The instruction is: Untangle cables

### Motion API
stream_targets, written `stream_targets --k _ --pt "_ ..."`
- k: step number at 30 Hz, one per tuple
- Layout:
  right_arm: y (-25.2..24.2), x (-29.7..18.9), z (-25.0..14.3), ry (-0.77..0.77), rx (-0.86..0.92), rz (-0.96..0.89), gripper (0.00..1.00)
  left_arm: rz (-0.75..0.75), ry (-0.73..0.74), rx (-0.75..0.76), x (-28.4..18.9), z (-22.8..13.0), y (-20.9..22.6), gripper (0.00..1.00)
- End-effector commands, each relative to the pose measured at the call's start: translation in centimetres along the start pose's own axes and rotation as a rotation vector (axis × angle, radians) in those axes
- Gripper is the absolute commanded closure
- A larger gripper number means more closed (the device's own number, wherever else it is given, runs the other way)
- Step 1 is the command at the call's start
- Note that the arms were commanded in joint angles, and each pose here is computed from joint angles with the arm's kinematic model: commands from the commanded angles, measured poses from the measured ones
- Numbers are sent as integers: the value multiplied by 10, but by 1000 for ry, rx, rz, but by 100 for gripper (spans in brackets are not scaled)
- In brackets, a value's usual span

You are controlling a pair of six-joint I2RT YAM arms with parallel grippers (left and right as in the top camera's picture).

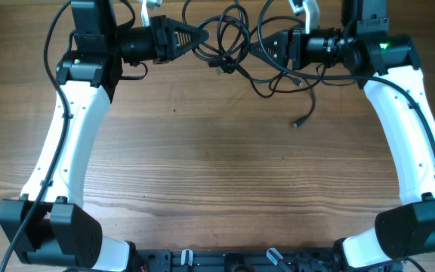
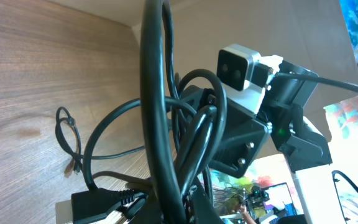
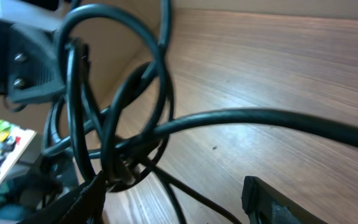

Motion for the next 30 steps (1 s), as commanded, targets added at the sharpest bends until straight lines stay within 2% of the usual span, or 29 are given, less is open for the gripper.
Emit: stream_targets --k 1,4,10,13,15,16,17,18,19,20,21,23,25,27,30 --pt "13 15 -5 22 -84 114 28 -20 0 -36 -4 1 -11 96" --pt "24 36 -10 46 -119 160 30 -14 -6 -107 -4 1 -11 96" --pt "38 60 15 -39 -101 200 48 -12 13 -187 1 -3 -11 96" --pt "39 63 15 -30 -51 182 81 10 -21 -187 1 0 -8 95" --pt "28 64 9 0 64 91 93 37 -58 -138 1 4 -4 89" --pt "22 64 3 25 124 30 95 85 -90 -102 1 6 3 81" --pt "15 64 -3 53 182 -33 96 133 -116 -103 0 6 11 80" --pt "10 63 -11 84 224 -95 95 251 -170 -136 -4 6 29 75" --pt "5 61 -17 107 252 -140 95 347 -209 -170 -7 5 44 67" --pt "-3 57 -30 158 325 -243 95 545 -280 -238 -17 -1 71 59" --pt "-7 55 -36 184 359 -293 95 665 -315 -279 -24 -6 86 48" --pt "-12 50 -53 252 432 -401 95 833 -331 -315 -33 -15 106 32" --pt "-10 48 -63 307 447 -451 95 881 -269 -292 -30 -23 115 31" --pt "-3 51 -73 360 465 -492 95 871 -161 -234 -16 -33 119 42" --pt "19 63 -79 405 474 -417 96 759 12 -89 19 -50 107 53"
Point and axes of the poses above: each gripper's point midway between its finger pads, its own x axis out along the fingers, its own y axis along the line the jaws close on, z = x × y, the point moved 6 cm from there along -x, back along the fingers, and after that the axes turned 12 degrees about -x, right-handed, at the moved point
